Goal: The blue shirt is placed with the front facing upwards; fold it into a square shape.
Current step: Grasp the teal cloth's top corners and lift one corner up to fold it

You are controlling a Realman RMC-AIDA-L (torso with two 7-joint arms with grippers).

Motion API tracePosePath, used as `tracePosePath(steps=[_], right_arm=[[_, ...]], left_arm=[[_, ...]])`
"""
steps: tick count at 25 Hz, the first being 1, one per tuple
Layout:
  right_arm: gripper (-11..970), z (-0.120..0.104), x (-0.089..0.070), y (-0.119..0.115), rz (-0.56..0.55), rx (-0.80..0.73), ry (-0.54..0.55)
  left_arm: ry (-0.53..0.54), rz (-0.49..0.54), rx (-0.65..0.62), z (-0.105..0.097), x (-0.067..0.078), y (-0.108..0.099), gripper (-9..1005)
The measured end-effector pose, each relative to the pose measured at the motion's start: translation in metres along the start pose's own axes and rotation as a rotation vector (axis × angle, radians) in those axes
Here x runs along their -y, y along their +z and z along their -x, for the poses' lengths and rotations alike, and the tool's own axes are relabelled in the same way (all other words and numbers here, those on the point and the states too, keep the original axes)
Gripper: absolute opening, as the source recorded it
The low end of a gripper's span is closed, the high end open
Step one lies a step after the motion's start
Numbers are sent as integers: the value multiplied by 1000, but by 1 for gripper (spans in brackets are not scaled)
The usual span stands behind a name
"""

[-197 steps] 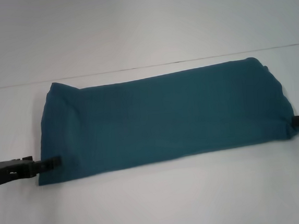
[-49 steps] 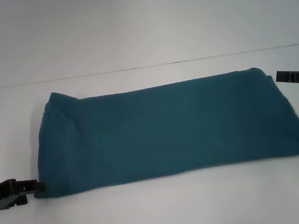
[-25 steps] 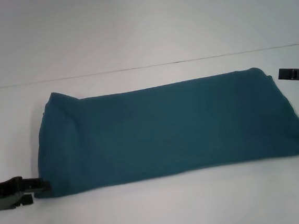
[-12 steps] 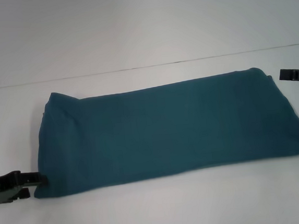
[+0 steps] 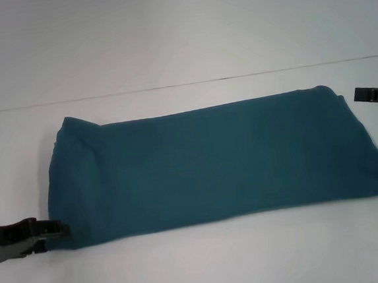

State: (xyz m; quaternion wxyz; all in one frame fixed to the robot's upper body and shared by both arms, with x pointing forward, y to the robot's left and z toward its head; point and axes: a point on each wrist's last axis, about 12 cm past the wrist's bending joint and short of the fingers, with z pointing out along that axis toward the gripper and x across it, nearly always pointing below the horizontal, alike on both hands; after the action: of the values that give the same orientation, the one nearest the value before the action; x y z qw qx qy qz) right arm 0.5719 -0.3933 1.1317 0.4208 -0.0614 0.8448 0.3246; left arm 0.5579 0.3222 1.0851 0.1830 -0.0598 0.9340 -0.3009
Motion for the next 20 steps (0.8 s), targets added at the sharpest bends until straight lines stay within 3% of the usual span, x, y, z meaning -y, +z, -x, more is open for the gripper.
tracePosePath(steps=[20], right_arm=[[916,1,0,0,-5,2,-7]], left_arm=[[61,-40,-4,12,23,20,650]])
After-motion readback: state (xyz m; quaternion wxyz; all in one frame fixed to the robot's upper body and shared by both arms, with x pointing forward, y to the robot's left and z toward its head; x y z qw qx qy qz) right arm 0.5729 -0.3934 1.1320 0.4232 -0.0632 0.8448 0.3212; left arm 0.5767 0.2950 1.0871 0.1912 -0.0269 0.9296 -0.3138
